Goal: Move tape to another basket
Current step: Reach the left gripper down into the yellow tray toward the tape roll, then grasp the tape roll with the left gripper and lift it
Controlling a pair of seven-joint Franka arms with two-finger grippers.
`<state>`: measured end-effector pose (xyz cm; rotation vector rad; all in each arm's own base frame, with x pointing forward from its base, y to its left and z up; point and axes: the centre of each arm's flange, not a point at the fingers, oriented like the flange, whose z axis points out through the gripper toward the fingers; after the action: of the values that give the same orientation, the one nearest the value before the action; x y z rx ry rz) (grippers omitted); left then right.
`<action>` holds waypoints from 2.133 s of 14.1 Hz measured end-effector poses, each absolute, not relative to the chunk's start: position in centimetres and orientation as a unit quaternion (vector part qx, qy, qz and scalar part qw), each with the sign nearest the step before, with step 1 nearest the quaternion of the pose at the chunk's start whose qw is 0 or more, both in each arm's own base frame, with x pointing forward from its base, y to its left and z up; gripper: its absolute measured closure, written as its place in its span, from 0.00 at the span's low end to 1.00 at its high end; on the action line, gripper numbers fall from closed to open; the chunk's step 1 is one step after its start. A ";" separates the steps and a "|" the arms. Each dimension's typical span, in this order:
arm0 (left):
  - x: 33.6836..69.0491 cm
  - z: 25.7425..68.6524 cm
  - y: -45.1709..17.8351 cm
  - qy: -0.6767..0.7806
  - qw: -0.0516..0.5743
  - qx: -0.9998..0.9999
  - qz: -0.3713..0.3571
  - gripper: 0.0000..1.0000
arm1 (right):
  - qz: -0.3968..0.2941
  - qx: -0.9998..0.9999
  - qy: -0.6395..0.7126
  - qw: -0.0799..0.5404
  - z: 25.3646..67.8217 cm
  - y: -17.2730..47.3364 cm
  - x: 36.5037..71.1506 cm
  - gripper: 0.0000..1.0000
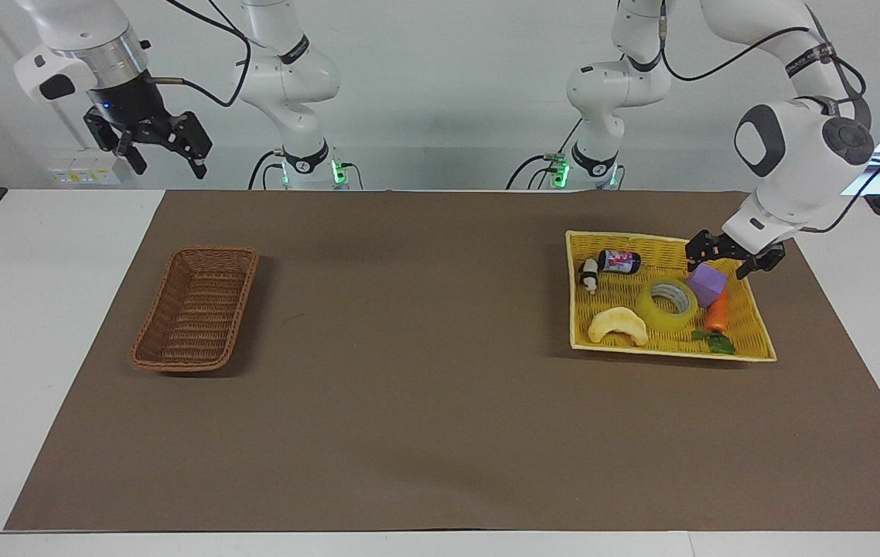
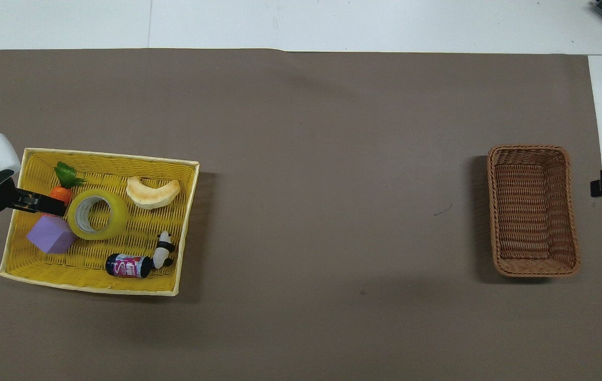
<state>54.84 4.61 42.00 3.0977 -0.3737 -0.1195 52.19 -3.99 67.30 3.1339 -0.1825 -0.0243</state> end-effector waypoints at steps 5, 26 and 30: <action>55.4 36.0 4.5 -0.119 0.008 0.992 -0.032 0.21 | -0.008 0.998 -0.058 0.001 67.3 -4.0 52.2 0.00; 56.6 44.1 3.5 -0.095 0.033 0.994 -0.052 0.78 | -0.007 0.998 -0.059 0.001 67.3 -4.1 52.2 0.00; 56.1 48.4 -0.6 -0.073 0.072 0.992 -0.068 0.78 | -0.009 0.999 -0.047 -0.002 66.8 -3.0 52.4 0.00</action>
<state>56.07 -0.58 48.35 2.9819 -0.2184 -0.2037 52.37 -3.00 66.81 3.1421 -0.1492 -0.0270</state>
